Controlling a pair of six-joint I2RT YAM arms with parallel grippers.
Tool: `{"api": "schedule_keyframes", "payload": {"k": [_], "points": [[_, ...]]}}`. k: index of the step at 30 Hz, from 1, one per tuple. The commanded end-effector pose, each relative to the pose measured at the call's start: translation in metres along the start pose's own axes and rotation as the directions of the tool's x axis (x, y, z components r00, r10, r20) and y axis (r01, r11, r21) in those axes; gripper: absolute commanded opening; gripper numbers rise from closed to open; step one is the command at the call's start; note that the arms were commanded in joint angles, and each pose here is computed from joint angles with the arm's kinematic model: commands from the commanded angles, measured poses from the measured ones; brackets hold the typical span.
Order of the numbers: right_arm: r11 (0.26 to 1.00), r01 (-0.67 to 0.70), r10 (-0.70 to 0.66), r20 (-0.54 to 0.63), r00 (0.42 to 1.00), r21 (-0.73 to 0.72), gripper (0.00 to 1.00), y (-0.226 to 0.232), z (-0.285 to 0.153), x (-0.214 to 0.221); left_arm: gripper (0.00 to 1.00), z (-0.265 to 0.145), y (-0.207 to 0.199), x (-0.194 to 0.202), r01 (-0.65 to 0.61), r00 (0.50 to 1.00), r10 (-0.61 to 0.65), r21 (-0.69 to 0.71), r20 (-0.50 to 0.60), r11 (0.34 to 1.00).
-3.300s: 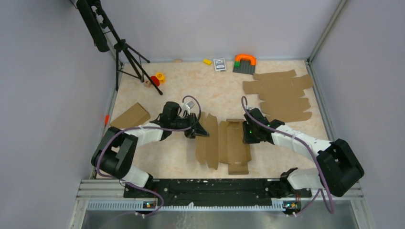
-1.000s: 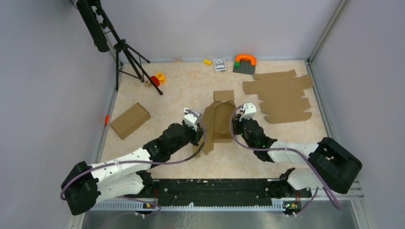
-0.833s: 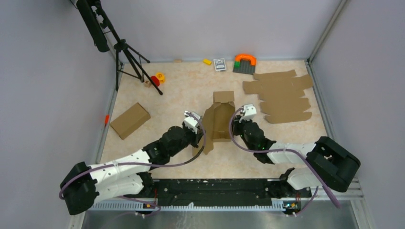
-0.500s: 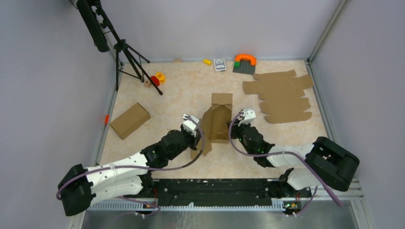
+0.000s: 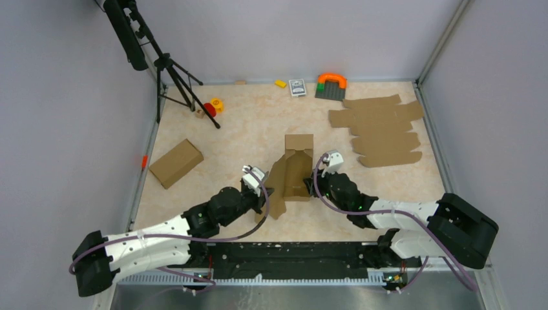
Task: Fold the paper box
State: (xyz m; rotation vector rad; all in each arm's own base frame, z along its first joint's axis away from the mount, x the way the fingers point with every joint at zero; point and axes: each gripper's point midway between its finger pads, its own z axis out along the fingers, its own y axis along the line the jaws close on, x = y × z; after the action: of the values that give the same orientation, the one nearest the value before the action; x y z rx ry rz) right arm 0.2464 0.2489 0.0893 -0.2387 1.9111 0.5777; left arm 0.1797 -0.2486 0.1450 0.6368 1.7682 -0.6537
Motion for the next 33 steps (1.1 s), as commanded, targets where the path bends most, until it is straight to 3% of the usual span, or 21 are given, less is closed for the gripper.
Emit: {"api": "schedule_keyframes", "payload": {"k": [1, 9, 21, 23, 26, 33], "points": [[0.993, -0.057, 0.051, -0.057, 0.997, -0.106, 0.38, 0.023, -0.007, 0.01, 0.0, -0.005, -0.002, 0.024, -0.02, 0.998, 0.02, 0.001, -0.058, 1.0], [0.984, -0.087, 0.075, -0.081, 0.994, -0.158, 0.66, 0.03, -0.018, 0.014, 0.0, -0.006, -0.004, 0.03, -0.05, 0.998, 0.048, -0.031, -0.042, 0.998], [0.989, -0.028, -0.003, -0.209, 0.978, -0.146, 0.68, 0.024, -0.023, 0.039, 0.0, -0.008, -0.007, 0.027, -0.056, 0.998, 0.055, -0.028, -0.031, 0.998], [0.985, -0.034, -0.005, -0.225, 0.974, -0.171, 0.73, 0.028, -0.024, 0.043, 0.0, -0.008, -0.006, 0.028, -0.054, 0.998, 0.053, -0.031, -0.03, 0.998], [0.974, -0.041, -0.011, -0.229, 0.973, -0.221, 0.92, 0.035, -0.027, 0.047, 0.0, -0.008, -0.004, 0.026, -0.051, 0.998, 0.05, -0.045, -0.024, 0.998], [0.958, -0.022, -0.043, -0.221, 0.974, -0.285, 0.95, 0.043, -0.034, 0.047, 0.0, -0.008, -0.003, 0.025, -0.053, 0.999, 0.053, -0.052, -0.015, 0.997]]}}
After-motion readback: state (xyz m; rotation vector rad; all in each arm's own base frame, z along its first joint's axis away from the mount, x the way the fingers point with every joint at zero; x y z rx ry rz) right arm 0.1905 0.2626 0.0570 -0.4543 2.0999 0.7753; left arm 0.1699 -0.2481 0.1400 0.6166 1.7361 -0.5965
